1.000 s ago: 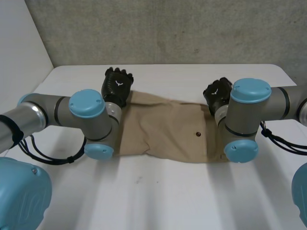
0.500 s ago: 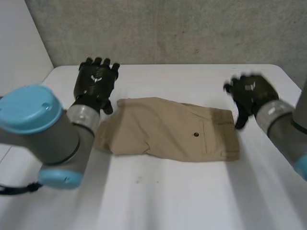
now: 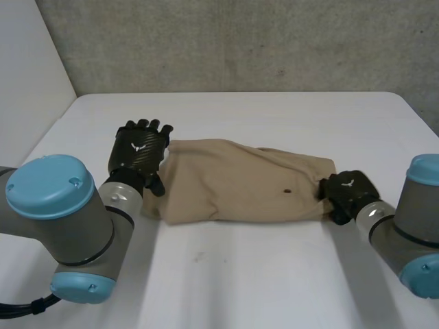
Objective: Fold the shorts.
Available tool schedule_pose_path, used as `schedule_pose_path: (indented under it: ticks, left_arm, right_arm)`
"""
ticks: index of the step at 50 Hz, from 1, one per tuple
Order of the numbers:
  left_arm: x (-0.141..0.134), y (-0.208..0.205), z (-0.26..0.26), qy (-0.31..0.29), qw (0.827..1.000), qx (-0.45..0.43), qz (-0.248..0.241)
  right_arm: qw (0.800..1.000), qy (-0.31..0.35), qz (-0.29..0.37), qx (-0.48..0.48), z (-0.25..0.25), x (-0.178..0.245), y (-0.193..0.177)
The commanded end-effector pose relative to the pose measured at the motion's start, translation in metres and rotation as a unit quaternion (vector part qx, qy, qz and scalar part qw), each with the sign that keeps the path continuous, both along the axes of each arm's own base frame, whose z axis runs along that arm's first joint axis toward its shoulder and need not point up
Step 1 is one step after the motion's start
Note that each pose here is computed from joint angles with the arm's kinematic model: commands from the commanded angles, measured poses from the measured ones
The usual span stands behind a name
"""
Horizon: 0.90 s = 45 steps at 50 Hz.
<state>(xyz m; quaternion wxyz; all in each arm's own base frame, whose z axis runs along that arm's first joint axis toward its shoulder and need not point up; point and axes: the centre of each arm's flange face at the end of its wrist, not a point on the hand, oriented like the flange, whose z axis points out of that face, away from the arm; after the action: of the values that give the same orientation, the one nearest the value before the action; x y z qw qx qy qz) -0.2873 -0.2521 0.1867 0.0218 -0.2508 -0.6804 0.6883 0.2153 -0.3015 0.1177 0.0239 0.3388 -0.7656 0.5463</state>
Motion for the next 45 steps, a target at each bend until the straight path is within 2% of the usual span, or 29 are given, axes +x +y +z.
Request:
schedule_pose_path:
  ticks: [1, 4, 8, 9, 12, 13, 16, 17, 20, 21, 24, 25, 28, 30, 32, 35, 36, 39, 40, 41, 43, 44, 45]
  left_arm:
    - [0.0, 0.003, 0.001, -0.001, 1.0, 0.001, -0.002]
    - [0.001, 0.004, 0.003, 0.0, 1.0, 0.0, -0.002]
    - [0.002, 0.006, 0.005, 0.0, 1.0, -0.002, -0.003]
    - [0.002, 0.007, 0.006, 0.0, 1.0, -0.002, -0.003]
    - [0.002, 0.008, 0.006, 0.0, 1.0, -0.002, -0.004]
    - [0.002, 0.008, 0.006, 0.0, 1.0, -0.002, -0.004]
    - [0.002, 0.008, 0.006, 0.0, 1.0, -0.002, -0.004]
    - [0.002, 0.008, 0.006, 0.0, 1.0, -0.002, -0.003]
    - [0.002, 0.008, 0.006, 0.0, 1.0, -0.002, -0.003]
    - [0.002, 0.008, 0.006, 0.0, 1.0, -0.002, -0.003]
    - [0.003, 0.007, 0.006, 0.0, 1.0, -0.002, 0.0]
    - [0.003, 0.007, 0.006, 0.001, 1.0, -0.002, 0.0]
    - [0.004, 0.005, 0.009, 0.001, 1.0, -0.005, 0.005]
    - [0.006, 0.004, 0.011, 0.003, 1.0, -0.008, 0.007]
    - [0.007, 0.003, 0.013, 0.005, 1.0, -0.01, 0.009]
    - [0.008, 0.001, 0.016, 0.01, 1.0, -0.013, 0.012]
    - [0.008, 0.001, 0.017, 0.012, 1.0, -0.013, 0.012]
    - [0.006, -0.001, 0.02, 0.016, 1.0, -0.017, 0.01]
    - [0.006, -0.001, 0.02, 0.016, 1.0, -0.019, 0.01]
    - [0.004, -0.003, 0.024, 0.019, 0.999, -0.025, 0.008]
    - [0.001, -0.004, 0.029, 0.025, 0.999, -0.032, 0.005]
    - [-0.001, -0.004, 0.032, 0.028, 0.999, -0.036, 0.004]
    - [-0.004, -0.006, 0.038, 0.033, 0.998, -0.044, 0.001]
  right_arm:
    - [0.997, 0.034, -0.029, -0.061, 0.038, -0.019, -0.012]
    - [0.993, 0.088, -0.021, -0.07, 0.044, -0.027, -0.014]
    - [0.978, 0.18, -0.003, -0.103, 0.058, -0.032, -0.021]
    - [0.969, 0.213, -0.01, -0.125, 0.067, -0.034, -0.028]
    - [0.955, 0.252, -0.003, -0.154, 0.078, -0.025, -0.031]
    - [0.949, 0.258, 0.021, -0.18, 0.087, -0.005, -0.026]
    - [0.938, 0.252, 0.08, -0.224, 0.099, 0.036, -0.01]
    - [0.931, 0.242, 0.123, -0.243, 0.101, 0.062, 0.002]
    - [0.918, 0.221, 0.2, -0.261, 0.094, 0.1, 0.025]
    - [0.906, 0.21, 0.249, -0.271, 0.089, 0.12, 0.04]
    - [0.88, 0.2, 0.321, -0.287, 0.08, 0.146, 0.065]
    - [0.862, 0.196, 0.366, -0.292, 0.071, 0.161, 0.081]
    - [0.835, 0.189, 0.432, -0.283, 0.044, 0.181, 0.107]
    - [0.831, 0.188, 0.448, -0.273, 0.034, 0.186, 0.114]
    - [0.832, 0.18, 0.457, -0.259, 0.027, 0.188, 0.12]
    - [0.844, 0.163, 0.448, -0.247, 0.031, 0.187, 0.121]
    - [0.859, 0.14, 0.434, -0.232, 0.037, 0.185, 0.119]
    - [0.89, 0.084, 0.398, -0.205, 0.055, 0.182, 0.113]
    - [0.914, 0.031, 0.359, -0.184, 0.074, 0.175, 0.102]
    - [0.926, 0.002, 0.336, -0.17, 0.084, 0.17, 0.095]
    - [0.944, -0.061, 0.29, -0.146, 0.104, 0.159, 0.082]
    - [0.954, -0.119, 0.247, -0.12, 0.119, 0.146, 0.071]
    - [0.957, -0.145, 0.229, -0.105, 0.125, 0.141, 0.066]
